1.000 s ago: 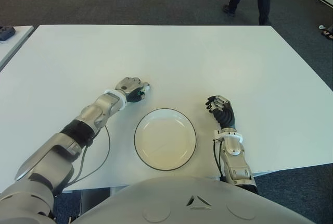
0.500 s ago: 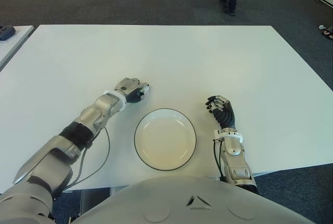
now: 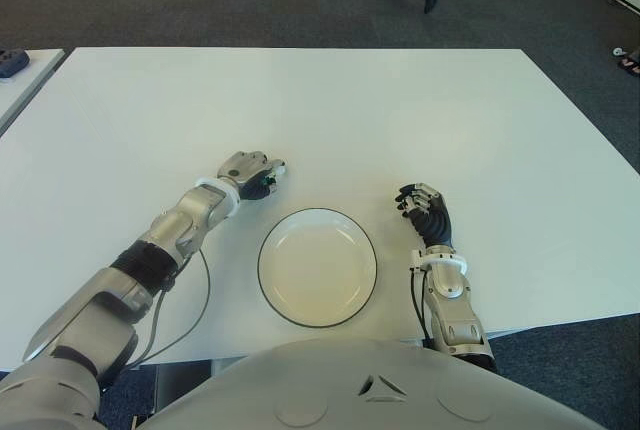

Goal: Put the toothpaste on the table into the plate.

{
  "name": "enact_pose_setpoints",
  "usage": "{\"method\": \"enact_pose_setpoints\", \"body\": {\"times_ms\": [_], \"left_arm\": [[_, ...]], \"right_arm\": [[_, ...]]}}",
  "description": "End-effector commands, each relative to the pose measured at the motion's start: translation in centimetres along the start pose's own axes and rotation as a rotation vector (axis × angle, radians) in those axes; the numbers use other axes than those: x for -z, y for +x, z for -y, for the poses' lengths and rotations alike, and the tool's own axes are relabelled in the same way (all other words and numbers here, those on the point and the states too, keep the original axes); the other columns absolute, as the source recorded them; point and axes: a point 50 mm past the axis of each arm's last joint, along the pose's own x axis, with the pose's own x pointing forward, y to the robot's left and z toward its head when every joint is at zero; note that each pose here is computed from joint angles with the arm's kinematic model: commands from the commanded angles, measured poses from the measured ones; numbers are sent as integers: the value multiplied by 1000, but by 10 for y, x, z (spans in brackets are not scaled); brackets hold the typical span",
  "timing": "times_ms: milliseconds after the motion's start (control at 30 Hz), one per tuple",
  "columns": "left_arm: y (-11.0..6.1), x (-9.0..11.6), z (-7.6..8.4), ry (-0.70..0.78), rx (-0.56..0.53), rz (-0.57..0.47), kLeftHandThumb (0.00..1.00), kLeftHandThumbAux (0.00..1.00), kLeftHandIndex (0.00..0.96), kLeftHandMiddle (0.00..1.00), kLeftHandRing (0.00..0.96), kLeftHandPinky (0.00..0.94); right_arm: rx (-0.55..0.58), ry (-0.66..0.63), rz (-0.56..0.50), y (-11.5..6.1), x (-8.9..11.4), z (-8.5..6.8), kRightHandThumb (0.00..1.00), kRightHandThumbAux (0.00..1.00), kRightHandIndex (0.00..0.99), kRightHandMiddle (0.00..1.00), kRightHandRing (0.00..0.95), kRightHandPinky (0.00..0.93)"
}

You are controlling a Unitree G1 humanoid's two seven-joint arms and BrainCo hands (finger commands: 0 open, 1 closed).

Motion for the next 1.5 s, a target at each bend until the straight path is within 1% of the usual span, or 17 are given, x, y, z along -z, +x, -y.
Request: {"method": "enact_pose_setpoints", "body": {"times_ms": [33,133,233,367,600,733,833,933,1133,1333,1467,1500], "left_arm": [[-6,7,14,-36,39,-21,711,708,435,825,841,848],[-2,11,-1,-58,3,-30,711,709,435,820,834,835],[-1,14,-12,-79,-26,-32,712,708,435,816,827,827],[-6,18,-32,-136,-100,-25,713,708,440,818,823,839],[-16,22,-45,-205,-179,4,711,709,442,835,824,820],[-23,23,-54,-234,-223,40,710,710,441,837,824,814],[-28,22,-61,-249,-252,64,710,711,441,838,824,812],[-37,19,-73,-286,-292,92,710,711,441,839,825,813],[-41,17,-78,-329,-320,110,712,710,441,852,834,830],[-52,8,-86,-351,-369,175,714,710,441,862,844,838],[-58,3,-89,-359,-375,204,715,710,441,866,852,845],[-61,-1,-90,-364,-377,218,715,709,441,868,854,849]], "right_arm": [[1,7,-3,1,1,-2,708,730,428,542,541,544],[0,7,-3,1,1,-2,708,730,429,541,540,540],[0,7,-4,1,1,-2,708,730,428,538,537,533],[1,3,-11,2,1,-3,707,731,428,535,533,532],[-1,-2,-11,2,1,-3,707,731,428,535,537,549],[-3,-4,-10,2,1,-3,707,731,428,534,537,548],[-4,-3,-10,3,1,-3,707,731,428,532,535,547],[-4,0,-5,3,1,-4,707,732,428,529,534,550],[-8,1,-1,3,0,-4,707,732,428,528,533,552],[-13,3,-4,4,0,-4,707,732,428,541,545,559],[-13,4,-5,4,0,-4,707,732,428,542,542,549],[-13,3,-5,4,0,-4,707,732,428,541,541,547]]}}
